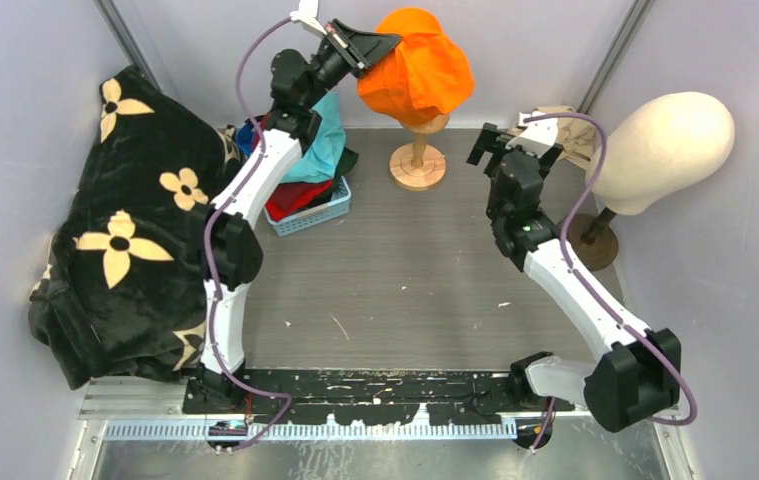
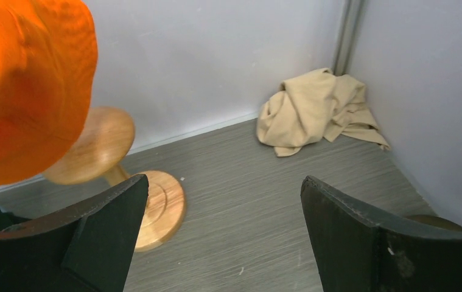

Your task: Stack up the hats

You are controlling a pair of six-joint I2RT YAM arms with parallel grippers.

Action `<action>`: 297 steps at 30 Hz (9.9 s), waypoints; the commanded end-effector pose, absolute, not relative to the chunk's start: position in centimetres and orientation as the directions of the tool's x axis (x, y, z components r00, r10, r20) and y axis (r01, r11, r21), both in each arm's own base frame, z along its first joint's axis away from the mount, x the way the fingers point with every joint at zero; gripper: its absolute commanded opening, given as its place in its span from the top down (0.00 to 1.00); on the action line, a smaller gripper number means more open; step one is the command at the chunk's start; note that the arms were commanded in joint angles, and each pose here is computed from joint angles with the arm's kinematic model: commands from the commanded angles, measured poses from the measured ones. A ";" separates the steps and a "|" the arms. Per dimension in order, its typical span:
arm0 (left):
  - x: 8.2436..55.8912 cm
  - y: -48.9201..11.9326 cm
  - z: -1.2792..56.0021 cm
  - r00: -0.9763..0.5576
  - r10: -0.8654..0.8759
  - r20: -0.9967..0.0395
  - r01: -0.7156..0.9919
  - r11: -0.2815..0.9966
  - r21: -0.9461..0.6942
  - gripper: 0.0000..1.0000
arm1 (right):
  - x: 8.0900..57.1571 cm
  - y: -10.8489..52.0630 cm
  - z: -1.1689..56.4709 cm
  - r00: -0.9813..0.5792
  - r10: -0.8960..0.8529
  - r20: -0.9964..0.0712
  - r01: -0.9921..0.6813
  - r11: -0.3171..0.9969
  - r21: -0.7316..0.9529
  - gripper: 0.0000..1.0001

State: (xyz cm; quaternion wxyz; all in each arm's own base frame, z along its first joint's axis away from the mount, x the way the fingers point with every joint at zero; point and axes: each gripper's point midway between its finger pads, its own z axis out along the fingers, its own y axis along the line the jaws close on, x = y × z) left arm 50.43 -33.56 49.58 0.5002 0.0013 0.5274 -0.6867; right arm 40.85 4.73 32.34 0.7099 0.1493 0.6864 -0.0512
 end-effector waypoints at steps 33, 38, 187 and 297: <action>62.1 -31.5 38.7 -0.602 -0.766 -0.225 0.491 -0.132 -0.861 0.48 | 38.1 1.9 36.0 0.065 0.134 -0.989 0.260 0.954 0.147 0.00; 61.7 -29.7 39.9 -0.567 -0.779 -0.269 0.509 -0.073 -0.858 0.40 | 38.3 2.1 35.9 0.060 0.142 -0.988 0.250 0.956 0.153 0.00; 42.8 -27.6 56.2 -0.443 -0.504 -0.741 0.801 0.149 -0.580 1.00 | 44.5 26.1 40.1 -0.606 0.605 -0.517 -0.713 -0.125 0.690 0.12; 54.0 -27.4 41.7 -0.441 -0.463 -0.769 0.353 0.699 -0.622 1.00 | 53.1 16.6 35.5 -0.501 0.502 -0.705 -0.458 0.538 0.708 0.99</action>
